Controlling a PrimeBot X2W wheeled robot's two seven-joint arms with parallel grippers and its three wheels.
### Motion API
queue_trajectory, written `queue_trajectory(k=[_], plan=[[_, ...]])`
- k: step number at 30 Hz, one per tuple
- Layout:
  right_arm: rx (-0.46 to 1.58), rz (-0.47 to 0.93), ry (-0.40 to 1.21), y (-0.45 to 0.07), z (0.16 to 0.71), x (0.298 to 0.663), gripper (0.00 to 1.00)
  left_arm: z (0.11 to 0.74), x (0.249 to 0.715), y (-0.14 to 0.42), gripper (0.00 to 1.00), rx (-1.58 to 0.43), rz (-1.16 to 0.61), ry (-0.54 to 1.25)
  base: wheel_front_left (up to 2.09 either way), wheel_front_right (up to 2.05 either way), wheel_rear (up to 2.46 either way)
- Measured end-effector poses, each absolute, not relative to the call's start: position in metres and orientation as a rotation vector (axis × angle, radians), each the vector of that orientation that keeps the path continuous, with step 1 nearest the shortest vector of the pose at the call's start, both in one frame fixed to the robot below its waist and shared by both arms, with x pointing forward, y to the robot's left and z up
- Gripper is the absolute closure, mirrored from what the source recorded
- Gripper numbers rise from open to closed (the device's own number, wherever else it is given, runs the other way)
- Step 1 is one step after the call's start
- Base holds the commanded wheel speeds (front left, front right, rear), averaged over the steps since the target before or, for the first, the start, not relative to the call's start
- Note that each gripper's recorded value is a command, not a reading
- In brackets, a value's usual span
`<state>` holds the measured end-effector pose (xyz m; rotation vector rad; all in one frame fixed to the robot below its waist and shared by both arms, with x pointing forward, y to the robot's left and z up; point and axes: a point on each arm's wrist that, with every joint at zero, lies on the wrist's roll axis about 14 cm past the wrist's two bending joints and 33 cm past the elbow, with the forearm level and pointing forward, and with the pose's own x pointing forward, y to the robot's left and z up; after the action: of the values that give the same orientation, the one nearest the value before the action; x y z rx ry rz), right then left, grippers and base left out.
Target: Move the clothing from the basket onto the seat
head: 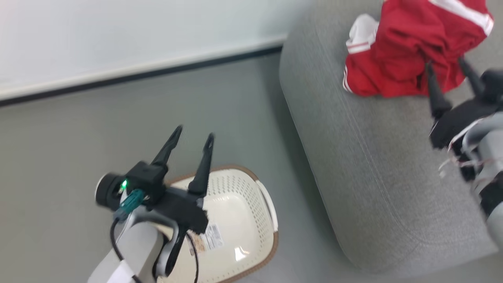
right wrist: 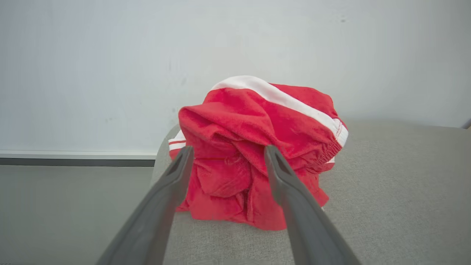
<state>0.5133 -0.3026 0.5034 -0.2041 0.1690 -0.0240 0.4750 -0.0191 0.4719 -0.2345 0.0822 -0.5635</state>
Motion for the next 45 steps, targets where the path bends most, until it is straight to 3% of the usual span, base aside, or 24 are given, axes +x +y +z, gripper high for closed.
queue_trajectory(k=[13, 23, 35, 45], plan=[[-0.068, 0.138, 0.082, -0.205, 0.502, 0.465, 0.00, 0.474, 0.429, 0.077, 0.00, -0.222, -0.300, 0.100, 0.00, 0.00, 0.00], [0.011, 0.176, -0.009, -0.156, 0.515, 0.427, 0.00, 0.473, 0.384, 0.147, 0.00, -0.226, -0.110, 0.089, 0.00, 0.00, 0.00], [0.072, 0.189, -0.111, -0.132, 0.536, 0.388, 0.00, 0.483, 0.350, 0.176, 0.00, -0.245, 0.005, 0.033, 0.00, 0.00, 0.00], [0.100, 0.144, -0.121, -0.142, 0.534, 0.369, 0.00, 0.489, 0.342, 0.173, 0.00, -0.234, 0.014, 0.004, 0.00, 0.00, 0.00]])
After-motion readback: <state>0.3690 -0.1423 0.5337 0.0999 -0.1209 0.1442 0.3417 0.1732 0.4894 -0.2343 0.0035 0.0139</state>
